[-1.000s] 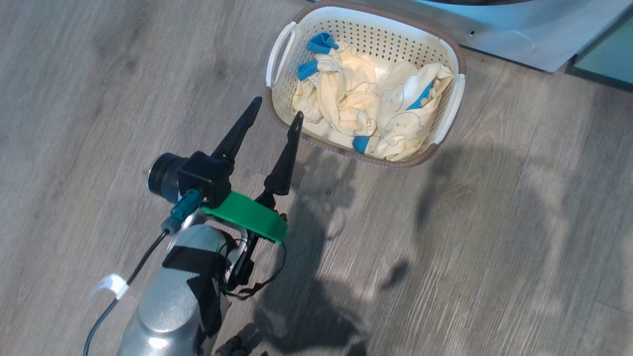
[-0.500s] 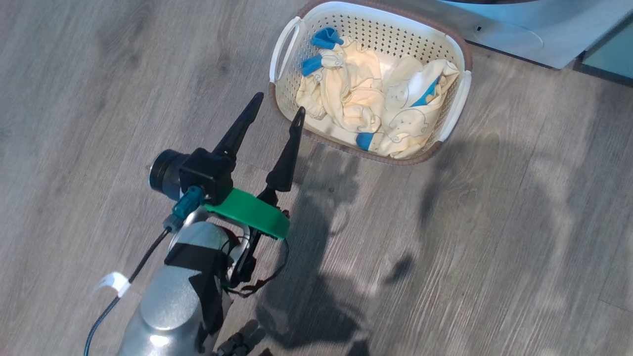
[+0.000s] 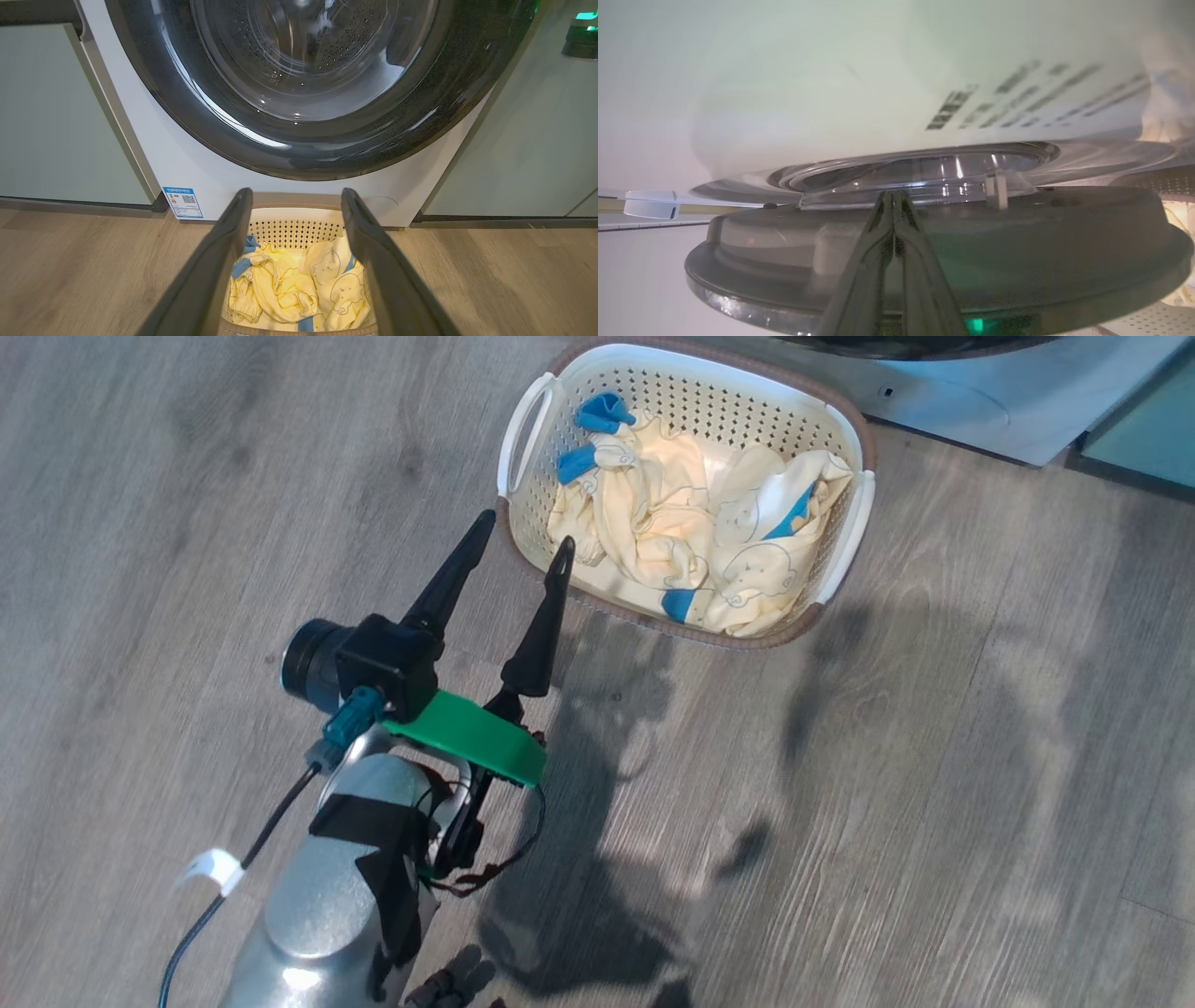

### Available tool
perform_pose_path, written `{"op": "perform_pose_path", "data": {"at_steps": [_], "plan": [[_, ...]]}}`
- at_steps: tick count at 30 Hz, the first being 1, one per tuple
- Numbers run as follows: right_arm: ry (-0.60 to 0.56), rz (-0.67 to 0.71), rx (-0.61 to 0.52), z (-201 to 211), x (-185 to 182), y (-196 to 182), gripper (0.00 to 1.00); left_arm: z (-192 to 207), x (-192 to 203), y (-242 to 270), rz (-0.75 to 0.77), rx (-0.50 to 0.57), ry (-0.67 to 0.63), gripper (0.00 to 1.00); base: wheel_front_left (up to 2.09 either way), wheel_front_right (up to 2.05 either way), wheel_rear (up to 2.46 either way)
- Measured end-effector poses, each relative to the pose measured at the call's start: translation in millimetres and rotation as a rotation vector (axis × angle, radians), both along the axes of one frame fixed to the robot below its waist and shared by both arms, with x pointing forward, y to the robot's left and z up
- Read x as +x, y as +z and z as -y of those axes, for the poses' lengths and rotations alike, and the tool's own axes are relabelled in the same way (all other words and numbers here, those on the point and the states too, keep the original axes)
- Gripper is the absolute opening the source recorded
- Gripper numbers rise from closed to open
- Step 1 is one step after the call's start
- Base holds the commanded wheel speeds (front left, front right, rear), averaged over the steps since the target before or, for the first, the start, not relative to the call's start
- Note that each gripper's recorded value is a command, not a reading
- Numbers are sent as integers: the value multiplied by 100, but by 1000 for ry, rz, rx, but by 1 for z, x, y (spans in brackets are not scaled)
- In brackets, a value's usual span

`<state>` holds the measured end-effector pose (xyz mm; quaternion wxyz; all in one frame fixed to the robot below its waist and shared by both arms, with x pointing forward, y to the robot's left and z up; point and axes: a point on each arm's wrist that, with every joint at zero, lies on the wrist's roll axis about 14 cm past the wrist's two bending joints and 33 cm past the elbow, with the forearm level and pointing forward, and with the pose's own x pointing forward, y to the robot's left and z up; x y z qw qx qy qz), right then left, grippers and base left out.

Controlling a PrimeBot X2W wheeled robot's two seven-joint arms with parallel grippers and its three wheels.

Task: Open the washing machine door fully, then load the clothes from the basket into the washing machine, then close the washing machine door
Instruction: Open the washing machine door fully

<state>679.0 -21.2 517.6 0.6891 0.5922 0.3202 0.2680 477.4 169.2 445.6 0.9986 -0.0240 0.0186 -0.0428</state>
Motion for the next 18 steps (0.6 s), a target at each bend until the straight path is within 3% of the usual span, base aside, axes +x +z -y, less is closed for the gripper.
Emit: {"op": "perform_pose_path", "data": {"at_steps": [18], "plan": [[159,-39,-9,-6,-35,-11,0,4,2,7,18,-8,-7,100,0,0,0]]}}
